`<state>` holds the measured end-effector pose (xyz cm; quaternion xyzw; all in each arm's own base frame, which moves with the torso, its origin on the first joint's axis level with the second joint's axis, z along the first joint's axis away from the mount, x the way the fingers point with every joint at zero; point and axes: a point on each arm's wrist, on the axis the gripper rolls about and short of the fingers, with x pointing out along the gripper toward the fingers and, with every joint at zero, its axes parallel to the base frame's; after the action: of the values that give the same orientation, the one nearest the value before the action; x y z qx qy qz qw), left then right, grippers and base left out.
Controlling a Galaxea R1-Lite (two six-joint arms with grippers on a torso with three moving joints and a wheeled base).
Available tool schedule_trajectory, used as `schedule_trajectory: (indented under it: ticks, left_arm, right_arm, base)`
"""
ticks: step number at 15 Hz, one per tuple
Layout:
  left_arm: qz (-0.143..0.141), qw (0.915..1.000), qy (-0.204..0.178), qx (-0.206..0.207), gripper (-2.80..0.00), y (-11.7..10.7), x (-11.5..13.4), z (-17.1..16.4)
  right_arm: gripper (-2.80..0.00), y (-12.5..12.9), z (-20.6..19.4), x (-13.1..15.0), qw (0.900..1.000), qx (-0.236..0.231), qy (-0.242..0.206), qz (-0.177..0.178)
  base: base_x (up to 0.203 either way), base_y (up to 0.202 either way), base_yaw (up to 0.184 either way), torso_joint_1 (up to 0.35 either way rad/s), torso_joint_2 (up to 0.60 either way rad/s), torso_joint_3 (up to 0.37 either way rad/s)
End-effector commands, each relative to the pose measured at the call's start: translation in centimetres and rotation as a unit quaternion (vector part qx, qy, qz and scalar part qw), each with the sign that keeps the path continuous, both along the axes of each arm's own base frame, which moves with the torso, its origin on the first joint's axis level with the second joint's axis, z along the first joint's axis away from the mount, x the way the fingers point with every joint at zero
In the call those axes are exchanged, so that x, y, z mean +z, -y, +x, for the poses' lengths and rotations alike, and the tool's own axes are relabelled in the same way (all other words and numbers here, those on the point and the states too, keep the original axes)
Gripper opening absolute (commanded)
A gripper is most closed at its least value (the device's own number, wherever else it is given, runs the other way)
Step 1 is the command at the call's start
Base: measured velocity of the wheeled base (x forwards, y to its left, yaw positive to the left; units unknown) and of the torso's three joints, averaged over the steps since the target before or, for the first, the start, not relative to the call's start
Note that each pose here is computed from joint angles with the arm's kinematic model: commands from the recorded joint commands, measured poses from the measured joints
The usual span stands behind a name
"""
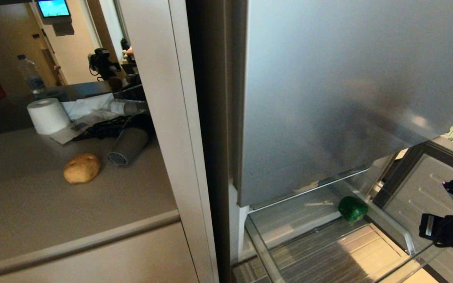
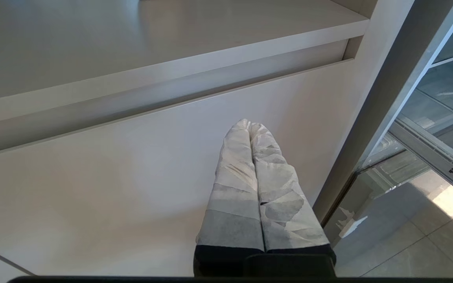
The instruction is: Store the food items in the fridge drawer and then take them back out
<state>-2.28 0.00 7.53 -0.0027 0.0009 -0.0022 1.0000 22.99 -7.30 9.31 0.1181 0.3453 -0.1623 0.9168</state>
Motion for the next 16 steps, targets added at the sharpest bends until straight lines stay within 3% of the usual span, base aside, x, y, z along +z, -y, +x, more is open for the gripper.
schedule_trajectory:
  ticks: [1, 6, 8, 9, 16]
  left_arm:
    - [0.000, 1.0000, -0.001, 0.001, -2.80, 0.0, 0.0, 0.0]
    - [0.000, 1.0000, -0.001, 0.000, -2.80, 0.0, 0.0, 0.0]
    - [0.000, 1.0000, -0.001, 0.000, -2.80, 0.0, 0.0, 0.0]
    - [0.000, 1.0000, -0.001, 0.001, -2.80, 0.0, 0.0, 0.0]
    - [0.000, 1.0000, -0.001, 0.001, -2.80, 0.0, 0.0, 0.0]
  right_arm:
    - [-2.80, 0.2, 0.8, -1.3, 1.000, 0.011, -0.026, -0.003]
    - [-2.80, 0.9, 3.3, -2.6, 0.994, 0.077, -0.049, -0.064]
    - [-2.80, 1.0, 4.2, -3.1, 0.992, 0.092, -0.051, -0.074]
    - [0.00, 1.0, 4.8, -3.3, 0.991, 0.095, -0.048, -0.075]
    - [0.00, 0.9, 8.3, -4.3, 0.987, 0.146, -0.014, -0.062]
  base:
    - [0.000, 0.000, 0.000, 0.000, 0.00, 0.000]
    - [0.000, 0.000, 0.000, 0.000, 0.00, 0.000]
    - [0.000, 0.000, 0.000, 0.000, 0.00, 0.000]
    - [0.000, 0.000, 0.000, 0.000, 0.00, 0.000]
    - [0.000, 0.000, 0.000, 0.000, 0.00, 0.000]
